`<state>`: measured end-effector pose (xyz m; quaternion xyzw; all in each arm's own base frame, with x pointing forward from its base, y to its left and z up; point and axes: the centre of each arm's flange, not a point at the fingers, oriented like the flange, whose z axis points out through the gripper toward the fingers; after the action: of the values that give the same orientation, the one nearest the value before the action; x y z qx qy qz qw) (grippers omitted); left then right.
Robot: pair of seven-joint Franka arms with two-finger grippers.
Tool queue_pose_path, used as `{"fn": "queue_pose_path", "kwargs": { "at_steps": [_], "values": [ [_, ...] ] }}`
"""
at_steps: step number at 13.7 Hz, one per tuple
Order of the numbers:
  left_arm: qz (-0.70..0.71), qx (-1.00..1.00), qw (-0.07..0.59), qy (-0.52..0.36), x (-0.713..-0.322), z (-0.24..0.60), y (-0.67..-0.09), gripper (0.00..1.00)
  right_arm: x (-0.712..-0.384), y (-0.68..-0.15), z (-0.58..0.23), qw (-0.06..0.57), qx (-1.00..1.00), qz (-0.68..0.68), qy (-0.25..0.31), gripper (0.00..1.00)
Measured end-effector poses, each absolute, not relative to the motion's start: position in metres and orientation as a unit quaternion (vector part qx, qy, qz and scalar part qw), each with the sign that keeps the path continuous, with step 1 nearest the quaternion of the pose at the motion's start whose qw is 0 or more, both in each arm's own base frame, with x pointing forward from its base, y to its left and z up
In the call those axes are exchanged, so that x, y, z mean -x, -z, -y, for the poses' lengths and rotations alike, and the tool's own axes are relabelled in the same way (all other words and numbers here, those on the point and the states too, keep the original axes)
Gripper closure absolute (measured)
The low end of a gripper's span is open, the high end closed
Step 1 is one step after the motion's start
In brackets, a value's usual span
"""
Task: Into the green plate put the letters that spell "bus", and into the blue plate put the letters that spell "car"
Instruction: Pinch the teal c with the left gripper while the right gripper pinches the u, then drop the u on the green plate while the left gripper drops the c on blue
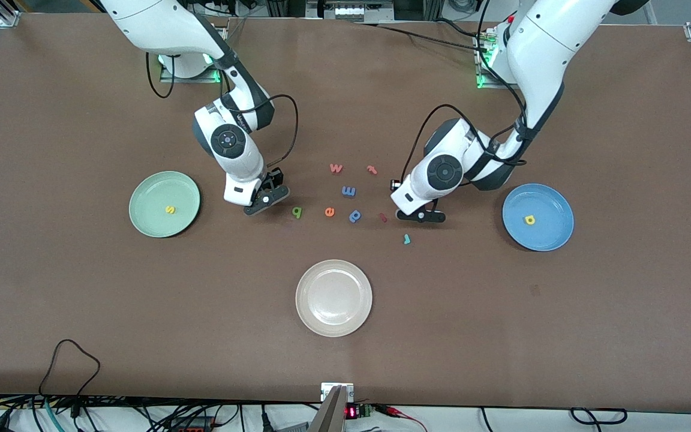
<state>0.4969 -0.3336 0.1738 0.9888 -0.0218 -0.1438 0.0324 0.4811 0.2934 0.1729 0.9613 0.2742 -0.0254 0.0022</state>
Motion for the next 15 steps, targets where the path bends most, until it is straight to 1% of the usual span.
{"fn": "queue_pose_path", "kwargs": {
  "at_steps": [1,2,3,4,5,6,7,8,12,15],
  "values": [
    [0.031,-0.990,0.024,0.138,-0.497,0.333,-0.173,0.42,-0.481,-0.173,-0.293,0.002,-0.961,-0.274,0.025,0.44],
    [0.038,-0.990,0.017,0.133,-0.498,0.331,-0.173,0.42,-0.481,-0.173,-0.293,0.002,-0.961,-0.274,0.025,0.47],
    [0.041,-0.991,0.013,0.130,-0.499,0.329,-0.172,0.41,-0.482,-0.173,-0.293,0.003,-0.961,-0.274,0.025,0.47],
    [0.041,-0.991,0.012,0.130,-0.500,0.328,-0.172,0.42,-0.482,-0.173,-0.292,0.003,-0.962,-0.273,0.025,0.52],
    [0.040,-0.991,0.011,0.130,-0.500,0.327,-0.171,0.42,-0.482,-0.175,-0.292,0.003,-0.962,-0.273,0.024,0.64],
    [0.039,-0.991,0.011,0.129,-0.501,0.326,-0.171,0.42,-0.483,-0.175,-0.292,0.003,-0.962,-0.273,0.023,0.71],
    [0.039,-0.991,0.011,0.129,-0.501,0.325,-0.171,0.42,-0.483,-0.175,-0.292,0.003,-0.962,-0.273,0.023,0.71],
    [0.038,-0.991,0.012,0.128,-0.502,0.324,-0.171,0.42,-0.483,-0.176,-0.292,0.003,-0.962,-0.273,0.023,0.74],
    [0.033,-0.992,0.016,0.120,-0.506,0.321,-0.169,0.43,-0.486,-0.177,-0.288,0.004,-0.963,-0.269,0.021,0.74],
    [0.033,-0.992,0.016,0.117,-0.507,0.320,-0.167,0.44,-0.516,-0.197,-0.242,0.013,-0.971,-0.237,0.015,0.74]
  ]
}}
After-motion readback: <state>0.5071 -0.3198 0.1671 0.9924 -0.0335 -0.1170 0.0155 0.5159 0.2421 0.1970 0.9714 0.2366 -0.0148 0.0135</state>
